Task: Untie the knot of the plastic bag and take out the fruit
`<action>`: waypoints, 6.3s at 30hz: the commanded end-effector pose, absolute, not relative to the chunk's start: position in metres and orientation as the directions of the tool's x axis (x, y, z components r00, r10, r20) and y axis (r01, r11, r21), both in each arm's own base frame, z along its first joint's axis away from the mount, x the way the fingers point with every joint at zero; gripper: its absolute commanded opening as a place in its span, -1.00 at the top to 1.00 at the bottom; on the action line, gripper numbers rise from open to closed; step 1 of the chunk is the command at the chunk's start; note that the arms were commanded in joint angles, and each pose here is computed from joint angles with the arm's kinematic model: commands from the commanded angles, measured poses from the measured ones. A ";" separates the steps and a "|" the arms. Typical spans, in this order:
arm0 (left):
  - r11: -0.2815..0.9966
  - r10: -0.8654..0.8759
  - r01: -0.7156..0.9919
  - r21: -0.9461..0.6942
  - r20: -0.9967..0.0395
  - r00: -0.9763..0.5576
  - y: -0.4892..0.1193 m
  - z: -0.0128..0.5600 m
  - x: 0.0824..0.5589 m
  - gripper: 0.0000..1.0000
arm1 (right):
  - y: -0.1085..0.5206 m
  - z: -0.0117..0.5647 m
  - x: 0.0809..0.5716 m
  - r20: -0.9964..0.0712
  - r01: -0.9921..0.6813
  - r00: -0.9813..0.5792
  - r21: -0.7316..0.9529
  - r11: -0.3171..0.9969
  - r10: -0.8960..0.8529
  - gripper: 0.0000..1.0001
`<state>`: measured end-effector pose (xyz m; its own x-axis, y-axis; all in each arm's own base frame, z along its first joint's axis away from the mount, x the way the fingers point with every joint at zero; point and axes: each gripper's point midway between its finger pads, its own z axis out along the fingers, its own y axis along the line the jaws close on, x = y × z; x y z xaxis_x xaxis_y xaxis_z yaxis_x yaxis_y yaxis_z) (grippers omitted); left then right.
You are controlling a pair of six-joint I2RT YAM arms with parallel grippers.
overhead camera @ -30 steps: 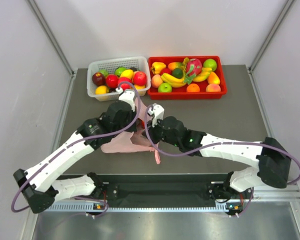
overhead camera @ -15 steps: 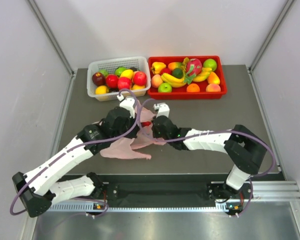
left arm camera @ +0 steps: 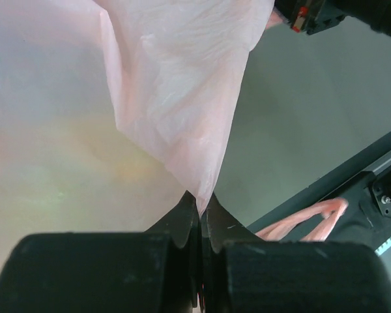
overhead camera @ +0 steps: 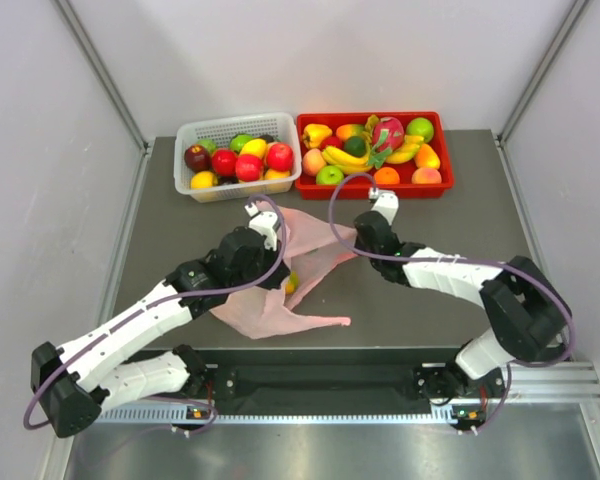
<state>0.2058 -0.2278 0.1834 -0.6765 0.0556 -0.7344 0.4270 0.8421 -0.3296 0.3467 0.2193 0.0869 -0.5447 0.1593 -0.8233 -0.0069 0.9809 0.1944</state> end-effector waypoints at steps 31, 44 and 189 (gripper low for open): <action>0.945 -0.157 0.138 -0.298 -0.779 -0.607 -0.166 0.188 0.216 1.00 | 0.372 0.190 0.242 -0.940 -0.796 -0.334 0.242 0.555 -0.070 -0.19; 0.891 -0.250 0.129 -0.435 -0.707 -0.661 -0.163 0.147 0.183 0.99 | 0.407 0.132 0.255 -0.882 -0.704 -0.457 0.279 0.653 -0.115 -0.99; 0.907 -0.174 0.190 -0.377 -0.744 -0.645 -0.210 0.138 0.214 1.00 | 0.098 0.268 0.421 -0.949 0.001 -0.271 0.168 0.986 0.162 1.00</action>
